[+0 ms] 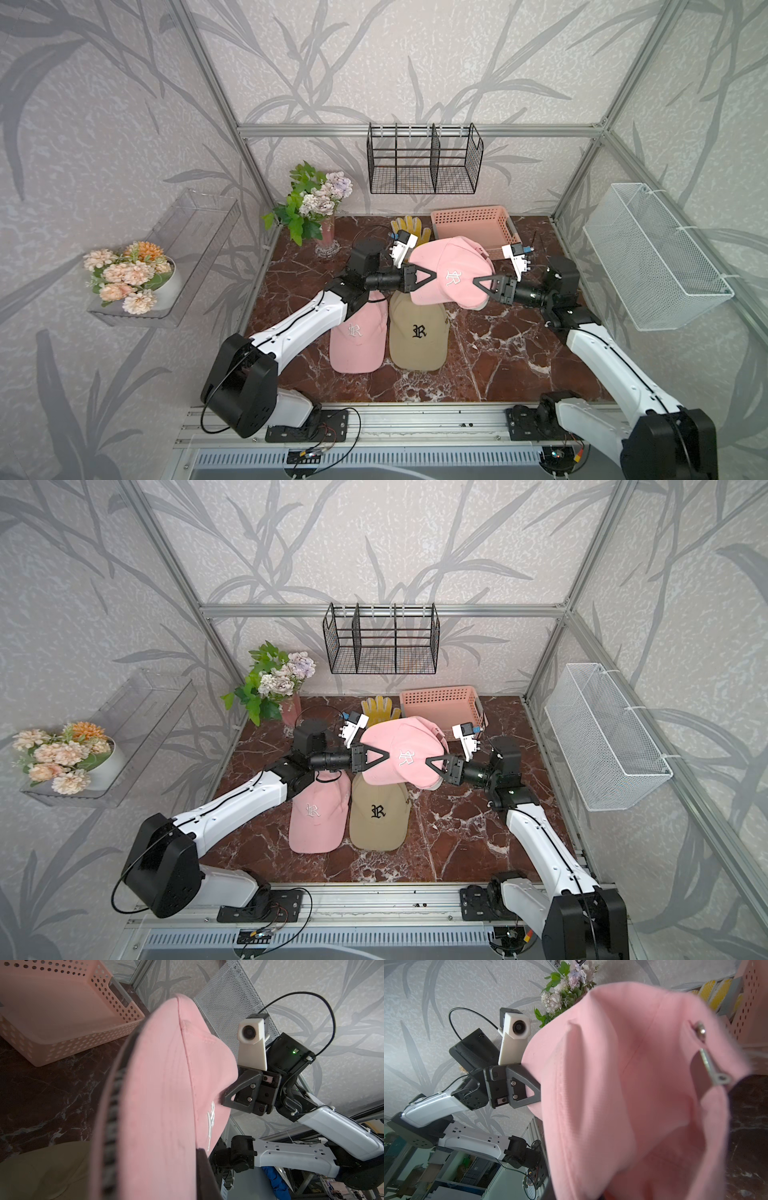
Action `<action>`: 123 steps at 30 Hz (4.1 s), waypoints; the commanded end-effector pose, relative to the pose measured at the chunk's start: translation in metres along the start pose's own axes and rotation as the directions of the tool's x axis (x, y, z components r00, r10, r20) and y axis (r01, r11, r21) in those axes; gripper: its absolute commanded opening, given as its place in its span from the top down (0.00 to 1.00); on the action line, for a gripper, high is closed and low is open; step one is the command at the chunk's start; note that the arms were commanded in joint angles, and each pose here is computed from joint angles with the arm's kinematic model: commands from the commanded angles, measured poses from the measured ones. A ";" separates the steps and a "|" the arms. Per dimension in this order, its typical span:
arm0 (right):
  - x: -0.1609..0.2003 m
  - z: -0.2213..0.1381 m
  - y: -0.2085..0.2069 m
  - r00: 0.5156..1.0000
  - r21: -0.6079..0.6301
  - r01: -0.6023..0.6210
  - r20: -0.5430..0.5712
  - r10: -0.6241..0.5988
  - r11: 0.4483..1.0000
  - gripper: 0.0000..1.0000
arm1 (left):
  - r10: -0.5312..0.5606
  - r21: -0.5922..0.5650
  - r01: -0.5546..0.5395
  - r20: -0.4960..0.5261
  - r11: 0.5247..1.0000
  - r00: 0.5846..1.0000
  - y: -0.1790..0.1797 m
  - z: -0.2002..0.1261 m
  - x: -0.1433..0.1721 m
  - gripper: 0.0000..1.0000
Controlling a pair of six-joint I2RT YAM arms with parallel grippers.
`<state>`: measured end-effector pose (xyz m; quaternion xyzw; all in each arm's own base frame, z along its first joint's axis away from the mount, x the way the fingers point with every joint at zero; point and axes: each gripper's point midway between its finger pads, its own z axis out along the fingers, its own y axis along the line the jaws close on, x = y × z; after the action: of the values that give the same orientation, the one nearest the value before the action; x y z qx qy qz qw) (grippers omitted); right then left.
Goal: Turn the baseball cap inside out
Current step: Turn over the baseball cap.
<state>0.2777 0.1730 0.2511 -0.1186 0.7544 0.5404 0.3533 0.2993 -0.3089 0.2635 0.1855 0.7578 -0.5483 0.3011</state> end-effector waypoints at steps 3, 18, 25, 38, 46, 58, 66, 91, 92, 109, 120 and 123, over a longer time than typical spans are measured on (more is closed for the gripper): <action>-0.012 -0.012 -0.003 0.997 0.035 0.026 0.067 -0.029 0.999 0.97 | -0.022 -0.049 0.029 0.137 0.998 0.990 0.015 -0.019 -0.030 1.00; -0.008 -0.019 -0.006 0.818 0.411 0.502 0.058 -0.572 0.761 0.50 | -0.259 0.026 0.265 0.326 0.964 0.909 -0.004 -0.020 -0.058 1.00; 0.016 0.011 0.018 0.474 0.389 0.822 -0.062 -0.878 0.416 0.41 | -0.458 -0.034 0.524 0.441 0.851 0.772 -0.003 -0.023 -0.065 1.00; -0.005 0.032 0.017 0.090 0.566 0.824 -0.182 -0.979 -0.029 0.33 | -0.664 0.025 0.722 0.419 0.691 0.620 -0.009 -0.011 -0.049 1.00; -0.008 0.046 0.010 0.053 0.551 0.830 -0.226 -0.973 -0.083 0.32 | -0.716 0.054 0.761 0.387 0.647 0.581 -0.014 -0.003 -0.038 1.00; -0.027 0.059 0.006 0.024 0.596 0.791 -0.259 -0.966 -0.140 0.37 | -0.763 0.094 0.785 0.331 0.612 0.555 -0.024 0.008 -0.028 0.98; -0.040 0.059 0.005 0.035 0.657 0.739 -0.261 -0.965 -0.151 0.94 | -0.758 0.138 0.757 0.283 0.639 0.588 -0.033 0.020 -0.023 0.74; -0.038 -0.024 -0.036 0.660 0.708 0.638 -0.300 -0.689 0.303 1.00 | 0.345 -0.383 -0.160 0.483 0.910 0.805 -0.063 -0.050 -0.086 0.08; -0.036 -0.026 -0.035 0.677 0.702 0.635 -0.304 -0.671 0.323 1.00 | 0.423 -0.399 -0.248 0.444 0.883 0.790 -0.070 -0.049 -0.085 0.08; -0.013 -0.004 0.030 0.812 0.394 0.583 -0.286 -0.509 0.710 1.00 | 0.910 -0.219 -0.899 -0.093 0.378 0.405 -0.080 0.011 -0.054 0.12; -0.010 0.001 0.043 0.812 0.330 0.584 -0.268 -0.519 0.742 1.00 | 0.909 0.002 -0.914 -0.106 0.405 0.402 -0.082 0.032 -0.023 0.42; -0.011 0.003 0.046 0.811 0.317 0.585 -0.250 -0.529 0.747 1.00 | 0.903 0.033 -0.906 -0.109 0.421 0.416 -0.082 0.034 -0.017 0.62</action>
<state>0.2613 0.1781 0.2637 -0.2965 0.8287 0.2089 0.4264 0.2870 -0.3579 0.3247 0.5637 0.5851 -0.2425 0.5301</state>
